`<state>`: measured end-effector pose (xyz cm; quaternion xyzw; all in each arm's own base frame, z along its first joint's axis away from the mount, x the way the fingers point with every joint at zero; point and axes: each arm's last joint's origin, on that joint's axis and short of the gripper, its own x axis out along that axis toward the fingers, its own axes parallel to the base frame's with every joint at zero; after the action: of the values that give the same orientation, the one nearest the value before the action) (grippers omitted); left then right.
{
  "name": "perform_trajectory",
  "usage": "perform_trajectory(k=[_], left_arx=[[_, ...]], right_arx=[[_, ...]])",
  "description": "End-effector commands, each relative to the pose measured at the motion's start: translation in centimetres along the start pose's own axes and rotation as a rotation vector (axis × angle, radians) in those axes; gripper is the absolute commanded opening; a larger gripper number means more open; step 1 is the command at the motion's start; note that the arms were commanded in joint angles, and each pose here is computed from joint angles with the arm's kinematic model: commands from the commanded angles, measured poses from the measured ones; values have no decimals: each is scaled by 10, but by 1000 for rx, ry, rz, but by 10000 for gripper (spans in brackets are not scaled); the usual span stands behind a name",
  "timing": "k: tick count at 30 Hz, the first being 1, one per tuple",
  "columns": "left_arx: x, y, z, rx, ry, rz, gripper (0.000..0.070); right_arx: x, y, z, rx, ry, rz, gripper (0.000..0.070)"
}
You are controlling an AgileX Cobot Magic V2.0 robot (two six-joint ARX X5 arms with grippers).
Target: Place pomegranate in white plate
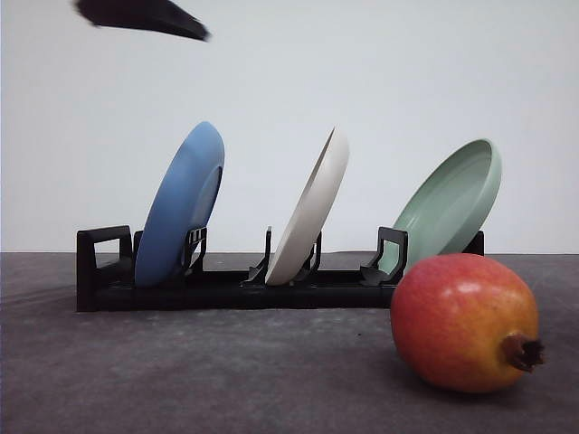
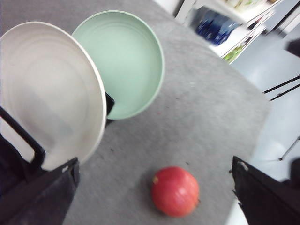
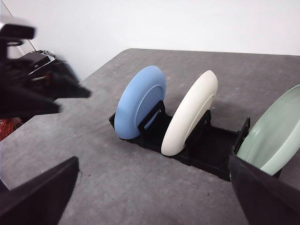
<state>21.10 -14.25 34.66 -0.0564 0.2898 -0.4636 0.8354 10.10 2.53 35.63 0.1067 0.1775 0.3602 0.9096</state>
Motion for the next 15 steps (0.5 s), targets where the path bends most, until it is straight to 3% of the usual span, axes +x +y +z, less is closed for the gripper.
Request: perform_trajectory(k=[1,8,15], left_arx=[[18,-2,16,8,14,24,631],[88,-6,44,21,131,137,631],[145,-3,37,44,199,250,625]], right_arx=[[-2,2,5,-4,-17,3,651],[-2,2,5,-4,-17,3,651],[-2,2,5,-4,-17,3,651]])
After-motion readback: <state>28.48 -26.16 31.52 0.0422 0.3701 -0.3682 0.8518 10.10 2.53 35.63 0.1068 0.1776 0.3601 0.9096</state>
